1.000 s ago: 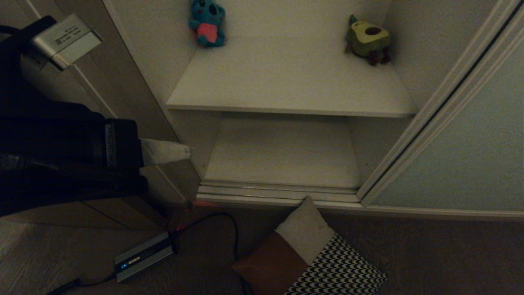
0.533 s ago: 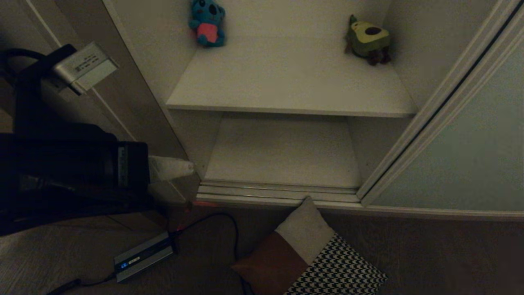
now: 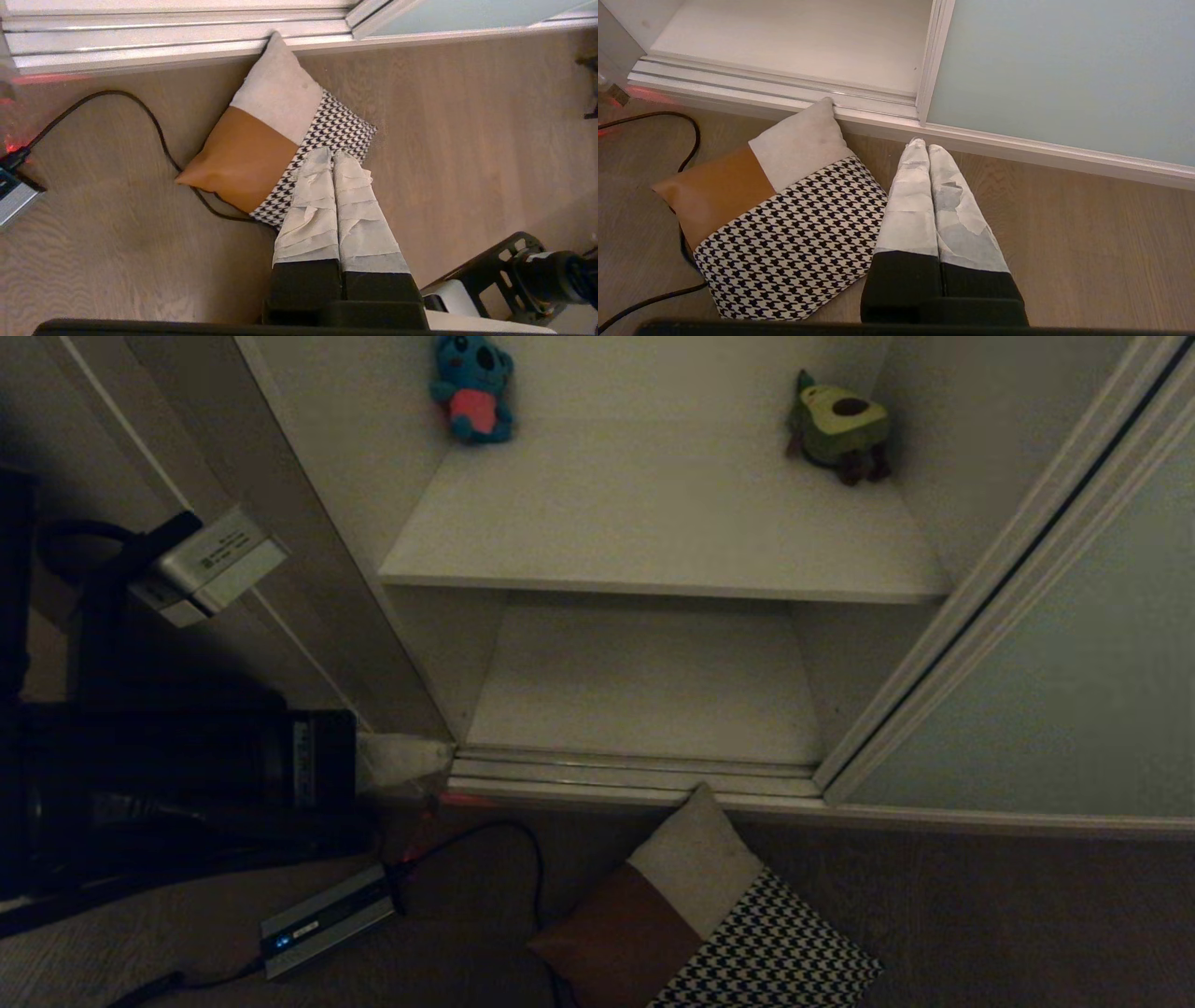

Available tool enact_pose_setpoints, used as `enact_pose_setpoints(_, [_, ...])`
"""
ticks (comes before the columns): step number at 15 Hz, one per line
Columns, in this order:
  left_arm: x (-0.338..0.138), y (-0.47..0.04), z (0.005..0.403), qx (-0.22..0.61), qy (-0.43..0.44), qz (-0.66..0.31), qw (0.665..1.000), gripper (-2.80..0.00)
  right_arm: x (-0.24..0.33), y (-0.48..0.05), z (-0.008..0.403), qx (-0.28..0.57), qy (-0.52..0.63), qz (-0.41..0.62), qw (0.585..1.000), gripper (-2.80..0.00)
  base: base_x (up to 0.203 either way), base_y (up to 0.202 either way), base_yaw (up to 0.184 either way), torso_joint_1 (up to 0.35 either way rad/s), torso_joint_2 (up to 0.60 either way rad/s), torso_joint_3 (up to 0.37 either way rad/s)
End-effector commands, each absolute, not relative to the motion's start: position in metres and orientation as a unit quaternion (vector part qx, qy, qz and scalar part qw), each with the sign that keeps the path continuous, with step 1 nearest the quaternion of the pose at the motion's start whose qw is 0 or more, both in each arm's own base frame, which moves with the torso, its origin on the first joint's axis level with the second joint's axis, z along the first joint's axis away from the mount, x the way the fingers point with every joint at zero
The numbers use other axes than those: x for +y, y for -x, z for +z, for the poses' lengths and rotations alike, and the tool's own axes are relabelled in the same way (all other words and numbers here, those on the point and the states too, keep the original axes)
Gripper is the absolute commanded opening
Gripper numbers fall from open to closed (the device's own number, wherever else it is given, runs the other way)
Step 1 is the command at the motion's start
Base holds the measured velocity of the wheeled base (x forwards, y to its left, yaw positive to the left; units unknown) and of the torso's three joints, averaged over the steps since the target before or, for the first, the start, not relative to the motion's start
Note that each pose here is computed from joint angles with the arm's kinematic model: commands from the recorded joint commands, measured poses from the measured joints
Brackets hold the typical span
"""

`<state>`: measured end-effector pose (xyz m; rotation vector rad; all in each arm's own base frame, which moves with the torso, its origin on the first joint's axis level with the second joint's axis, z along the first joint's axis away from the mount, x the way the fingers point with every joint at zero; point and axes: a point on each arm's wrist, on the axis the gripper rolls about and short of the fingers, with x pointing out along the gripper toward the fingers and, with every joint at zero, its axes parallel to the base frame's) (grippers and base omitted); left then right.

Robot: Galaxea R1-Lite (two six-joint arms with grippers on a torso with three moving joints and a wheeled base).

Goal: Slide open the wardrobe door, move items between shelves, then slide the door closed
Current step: Place the pillow on the higher shelf

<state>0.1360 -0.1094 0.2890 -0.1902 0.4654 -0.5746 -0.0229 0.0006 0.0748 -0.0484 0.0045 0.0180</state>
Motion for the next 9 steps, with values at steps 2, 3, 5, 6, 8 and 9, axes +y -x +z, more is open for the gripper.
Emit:
enact_pose_setpoints(2, [-0.101,-0.126,0.293,0.216,0.096,-0.282,0.930,-2.80,0.001,0.023,0.074,0.004,0.024,0.009,1.000,-2.80,0.000,0.000,0.000,0.000,0.00,0.000])
enact_pose_setpoints(3, [-0.097,-0.120,0.297,0.206,0.099,-0.283,0.931,-2.80,0.001,0.023,0.074,0.004,0.024,0.009,1.000,-2.80,0.000,0.000,0.000,0.000,0.00,0.000])
enact_pose_setpoints(5, [-0.084,-0.104,0.292,0.198,0.110,-0.282,0.932,-2.80,0.001,0.023,0.074,0.004,0.024,0.009,1.000,-2.80,0.000,0.000,0.000,0.000,0.00,0.000])
enact_pose_setpoints(6, [-0.078,-0.097,0.289,0.196,0.113,-0.285,0.932,-2.80,0.001,0.023,0.074,0.004,0.024,0.009,1.000,-2.80,0.000,0.000,0.000,0.000,0.00,0.000])
enact_pose_setpoints(8, [-0.073,-0.091,0.288,0.189,0.115,-0.289,0.932,-2.80,0.001,0.023,0.074,0.004,0.024,0.009,1.000,-2.80,0.000,0.000,0.000,0.000,0.00,0.000])
enact_pose_setpoints(9, [-0.074,-0.092,0.285,0.195,0.112,-0.287,0.931,-2.80,0.001,0.023,0.074,0.004,0.024,0.009,1.000,-2.80,0.000,0.000,0.000,0.000,0.00,0.000])
